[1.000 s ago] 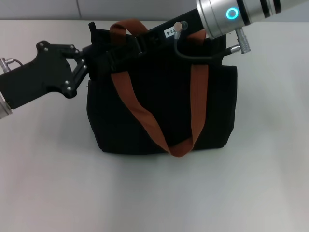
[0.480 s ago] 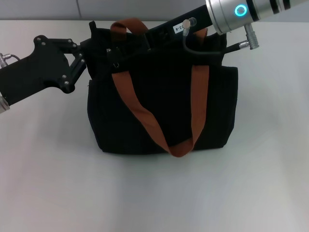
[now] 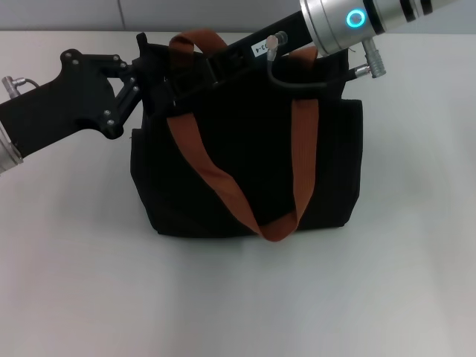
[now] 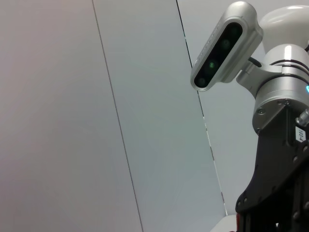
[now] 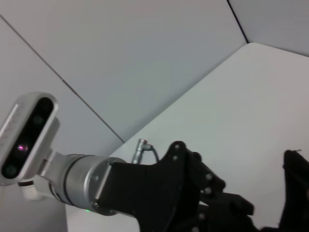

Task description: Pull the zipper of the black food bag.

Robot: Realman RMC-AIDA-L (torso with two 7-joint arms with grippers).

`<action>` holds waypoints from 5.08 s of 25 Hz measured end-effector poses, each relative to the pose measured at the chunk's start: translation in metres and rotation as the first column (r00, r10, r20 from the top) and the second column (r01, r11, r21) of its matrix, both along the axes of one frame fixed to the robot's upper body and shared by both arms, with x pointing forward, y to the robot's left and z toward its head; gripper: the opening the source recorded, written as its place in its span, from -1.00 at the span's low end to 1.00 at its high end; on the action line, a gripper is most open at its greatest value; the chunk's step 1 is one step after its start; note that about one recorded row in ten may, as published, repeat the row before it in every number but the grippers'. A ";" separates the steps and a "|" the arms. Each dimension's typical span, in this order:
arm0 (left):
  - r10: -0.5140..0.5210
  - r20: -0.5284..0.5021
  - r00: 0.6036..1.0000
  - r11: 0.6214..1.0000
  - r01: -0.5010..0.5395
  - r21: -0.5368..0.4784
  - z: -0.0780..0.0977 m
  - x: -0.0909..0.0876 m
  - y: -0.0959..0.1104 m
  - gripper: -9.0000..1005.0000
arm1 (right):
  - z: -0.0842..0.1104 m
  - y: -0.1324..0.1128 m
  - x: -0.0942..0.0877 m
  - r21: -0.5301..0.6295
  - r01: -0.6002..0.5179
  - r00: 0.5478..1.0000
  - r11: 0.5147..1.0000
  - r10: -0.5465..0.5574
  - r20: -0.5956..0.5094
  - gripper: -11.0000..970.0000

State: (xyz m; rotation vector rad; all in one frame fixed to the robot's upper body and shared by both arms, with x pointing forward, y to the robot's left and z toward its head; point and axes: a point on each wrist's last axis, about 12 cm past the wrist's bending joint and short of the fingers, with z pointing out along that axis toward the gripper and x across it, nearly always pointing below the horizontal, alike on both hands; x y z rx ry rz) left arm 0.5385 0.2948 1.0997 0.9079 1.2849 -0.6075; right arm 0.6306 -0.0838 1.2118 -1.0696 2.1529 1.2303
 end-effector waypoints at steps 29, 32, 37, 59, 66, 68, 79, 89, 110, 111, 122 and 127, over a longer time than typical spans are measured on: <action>0.015 -0.004 1.000 1.000 -0.015 0.000 -0.001 0.000 0.001 -0.93 | -0.003 -0.005 0.001 -0.018 0.012 1.000 1.000 -0.012 0.002 -0.45; 0.016 -0.004 1.000 1.000 -0.016 0.000 -0.001 0.000 0.002 -0.93 | -0.003 -0.005 0.001 -0.020 0.012 1.000 1.000 -0.012 0.005 -0.50; 0.013 -0.003 1.000 1.000 -0.013 -0.002 -0.001 0.000 0.001 -0.93 | -0.003 -0.004 0.001 -0.019 0.008 1.000 1.000 -0.008 0.009 -0.52; 0.012 -0.005 1.000 1.000 -0.012 -0.005 -0.001 0.000 0.000 -0.93 | -0.004 0.003 0.001 -0.045 0.002 1.000 0.999 0.000 0.025 -0.88; 0.024 -0.005 1.000 1.000 -0.024 -0.012 -0.002 -0.001 0.002 -0.93 | 0.000 0.005 0.002 -0.057 0.002 0.999 0.998 0.000 0.041 -0.95; 0.027 -0.004 1.000 1.000 -0.027 -0.014 -0.002 -0.002 0.003 -0.93 | 0.002 0.005 0.002 -0.072 0.013 0.999 0.997 -0.010 0.047 -0.97; 0.046 -0.002 0.999 0.999 -0.046 -0.020 -0.002 -0.003 0.007 -0.93 | 0.010 0.000 0.002 -0.169 0.082 0.994 0.982 -0.069 0.083 -0.98; 0.064 0.003 0.998 0.998 -0.064 -0.025 -0.001 -0.003 0.011 -0.93 | 0.015 -0.007 0.004 -0.221 0.138 0.988 0.966 -0.117 0.102 -0.98; 0.070 0.007 0.998 0.997 -0.069 -0.021 0.001 -0.001 0.013 -0.93 | 0.017 -0.053 -0.004 -0.316 0.280 0.959 0.906 -0.249 0.136 -0.99; 0.070 0.007 0.998 0.997 -0.069 -0.021 0.001 -0.001 0.013 -0.93 | 0.018 -0.056 -0.005 -0.312 0.290 0.956 0.905 -0.258 0.138 -0.99; 0.073 0.007 0.997 0.997 -0.073 -0.022 0.001 -0.002 0.014 -0.92 | 0.019 -0.081 -0.006 -0.299 0.351 0.936 0.887 -0.323 0.138 -0.99; 0.071 0.008 0.997 0.997 -0.071 -0.024 0.001 -0.001 0.013 -0.91 | 0.024 -0.092 -0.011 -0.215 0.349 0.936 0.912 -0.326 0.136 -0.98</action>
